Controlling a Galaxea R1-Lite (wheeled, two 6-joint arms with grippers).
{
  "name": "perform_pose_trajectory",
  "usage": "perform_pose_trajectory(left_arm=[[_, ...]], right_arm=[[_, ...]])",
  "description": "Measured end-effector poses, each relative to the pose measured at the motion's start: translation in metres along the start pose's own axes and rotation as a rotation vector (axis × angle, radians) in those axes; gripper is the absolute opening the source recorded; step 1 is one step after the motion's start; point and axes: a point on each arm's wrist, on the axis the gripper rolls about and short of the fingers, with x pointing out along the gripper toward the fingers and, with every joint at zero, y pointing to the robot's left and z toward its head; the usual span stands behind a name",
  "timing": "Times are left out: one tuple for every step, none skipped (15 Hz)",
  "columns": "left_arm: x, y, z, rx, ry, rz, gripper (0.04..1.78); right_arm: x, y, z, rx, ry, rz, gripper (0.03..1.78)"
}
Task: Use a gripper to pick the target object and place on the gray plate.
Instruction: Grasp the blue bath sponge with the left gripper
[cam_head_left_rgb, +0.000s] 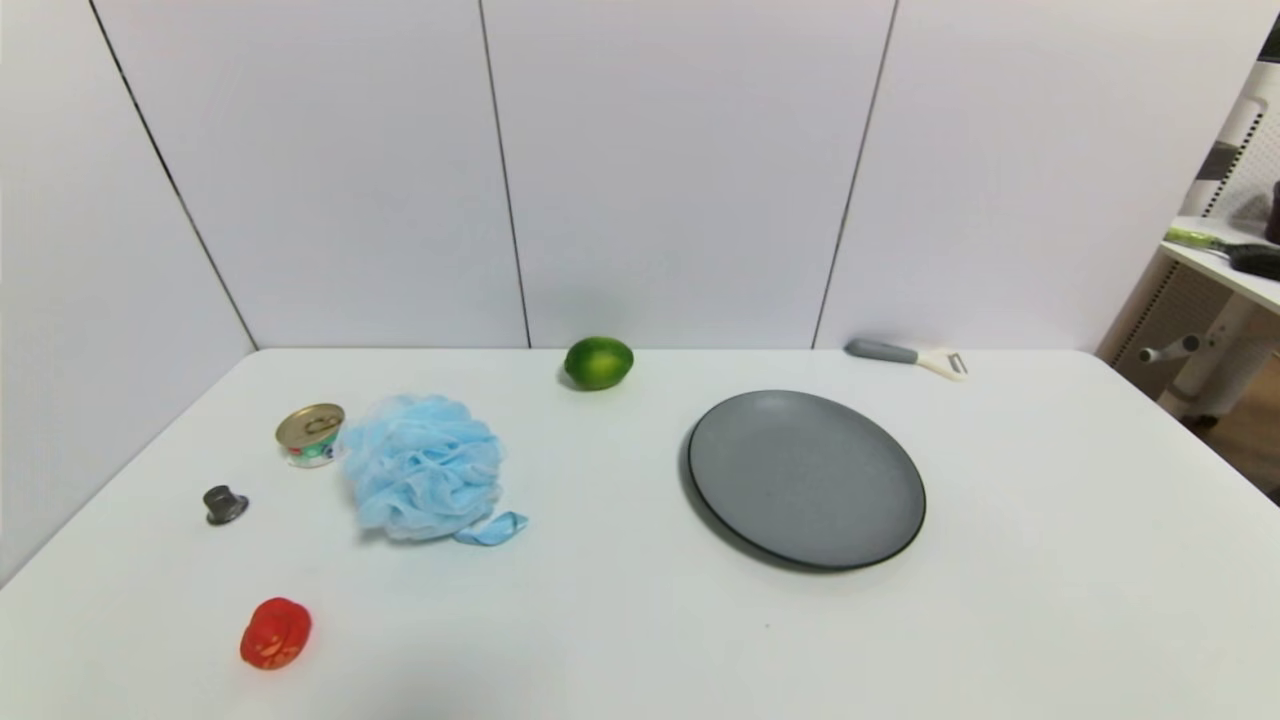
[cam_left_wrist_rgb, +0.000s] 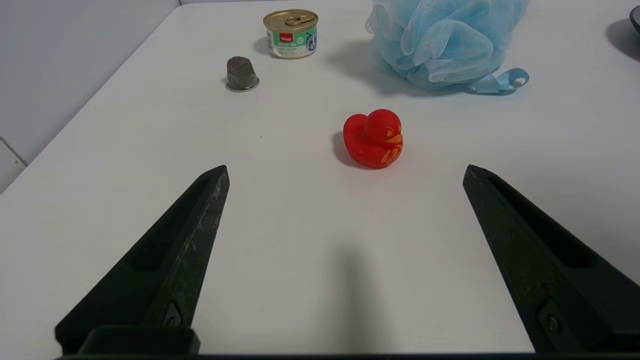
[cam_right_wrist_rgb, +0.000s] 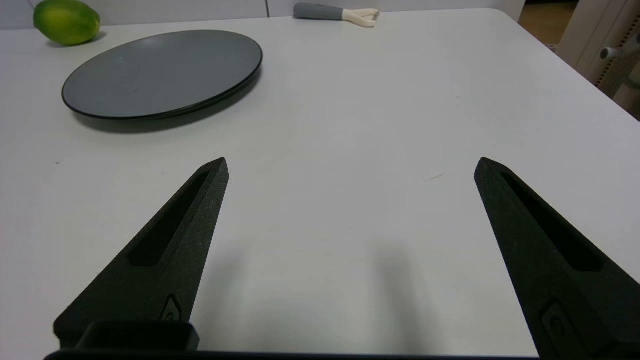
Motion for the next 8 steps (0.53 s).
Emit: perform_pose_trajectory(left_arm=[[0.0000,0.0000,0.0000,0.000,0.000,0.000,1.69],[0.0000,0.0000,0.0000,0.000,0.000,0.000,1.69],[0.0000,0.0000,0.0000,0.000,0.000,0.000,1.69],[0.0000,0.0000,0.0000,0.000,0.000,0.000,1.69],[0.0000,0.0000,0.0000,0.000,0.000,0.000,1.69],[0.0000,0.0000,0.0000,0.000,0.000,0.000,1.69],[0.0000,0.0000,0.0000,0.000,0.000,0.000,1.69],[0.0000,0.0000,0.0000,0.000,0.000,0.000,1.69]], right_arm=[[0.0000,0.0000,0.0000,0.000,0.000,0.000,1.70],[0.0000,0.0000,0.0000,0.000,0.000,0.000,1.70],[0.0000,0.0000,0.0000,0.000,0.000,0.000,1.70],[0.0000,0.0000,0.0000,0.001,0.000,0.000,1.70],[0.0000,0.0000,0.0000,0.000,0.000,0.000,1.70],[0.0000,0.0000,0.0000,0.001,0.000,0.000,1.70],[0.0000,0.0000,0.0000,0.001,0.000,0.000,1.70],[0.0000,0.0000,0.0000,0.001,0.000,0.000,1.70]])
